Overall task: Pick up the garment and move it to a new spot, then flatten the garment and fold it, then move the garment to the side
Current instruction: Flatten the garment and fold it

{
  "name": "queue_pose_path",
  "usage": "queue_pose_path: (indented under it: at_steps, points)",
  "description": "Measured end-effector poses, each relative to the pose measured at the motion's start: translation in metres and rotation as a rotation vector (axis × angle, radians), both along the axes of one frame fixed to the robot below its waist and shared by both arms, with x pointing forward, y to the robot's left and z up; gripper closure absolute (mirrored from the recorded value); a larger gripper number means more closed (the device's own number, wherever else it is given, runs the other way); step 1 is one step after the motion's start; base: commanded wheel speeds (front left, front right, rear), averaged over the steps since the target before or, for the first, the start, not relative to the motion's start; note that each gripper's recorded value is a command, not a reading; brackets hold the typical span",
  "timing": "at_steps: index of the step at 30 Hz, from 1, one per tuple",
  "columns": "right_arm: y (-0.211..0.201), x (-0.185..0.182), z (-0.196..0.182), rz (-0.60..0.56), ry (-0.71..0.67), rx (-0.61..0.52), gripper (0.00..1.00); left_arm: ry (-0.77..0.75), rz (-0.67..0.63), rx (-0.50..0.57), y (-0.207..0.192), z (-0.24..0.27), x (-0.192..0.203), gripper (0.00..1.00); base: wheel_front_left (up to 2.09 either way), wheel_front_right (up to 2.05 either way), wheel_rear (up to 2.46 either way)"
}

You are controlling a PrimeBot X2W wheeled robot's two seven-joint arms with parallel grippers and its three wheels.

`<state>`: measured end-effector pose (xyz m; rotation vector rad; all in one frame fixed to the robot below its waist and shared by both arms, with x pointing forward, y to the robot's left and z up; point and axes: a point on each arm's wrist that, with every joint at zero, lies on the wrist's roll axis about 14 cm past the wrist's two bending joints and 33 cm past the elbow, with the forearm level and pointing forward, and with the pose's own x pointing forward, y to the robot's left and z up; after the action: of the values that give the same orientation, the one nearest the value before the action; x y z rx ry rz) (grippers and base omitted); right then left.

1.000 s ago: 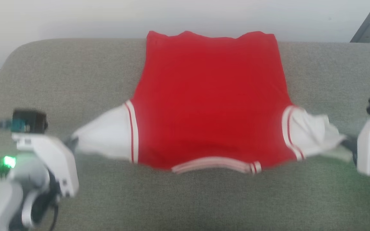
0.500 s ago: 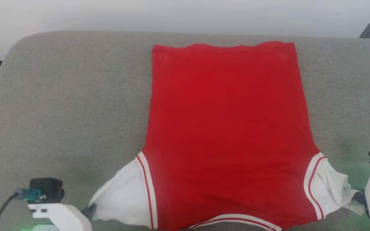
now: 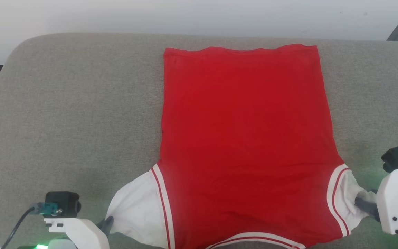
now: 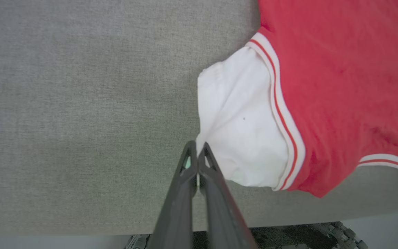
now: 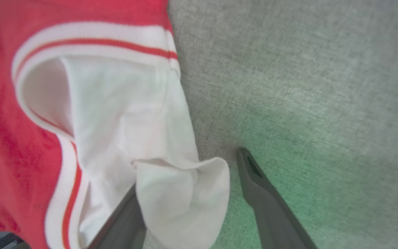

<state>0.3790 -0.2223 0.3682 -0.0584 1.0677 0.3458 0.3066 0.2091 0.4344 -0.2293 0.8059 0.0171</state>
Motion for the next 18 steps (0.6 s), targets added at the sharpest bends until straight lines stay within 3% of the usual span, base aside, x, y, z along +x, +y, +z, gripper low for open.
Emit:
queue_pose_path:
  at_steps: [4, 12, 18]
  points:
    - [0.001, 0.021, 0.03, -0.002, -0.098, 0.026, 0.0, -0.01, -0.01, 0.0, -0.003, 0.0, 0.0, 1.0, 0.0, 0.0, 0.0]
    - [0.009, 0.108, 0.111, -0.046, -0.475, 0.042, 0.0, -0.04, -0.028, -0.009, -0.011, 0.0, 0.01, 1.0, 0.0, 0.0, 0.0]
    - [0.035, 0.165, 0.125, -0.063, -0.591, 0.062, 0.0, -0.047, -0.045, -0.02, -0.019, -0.005, 0.02, 1.0, 0.0, 0.0, 0.0]
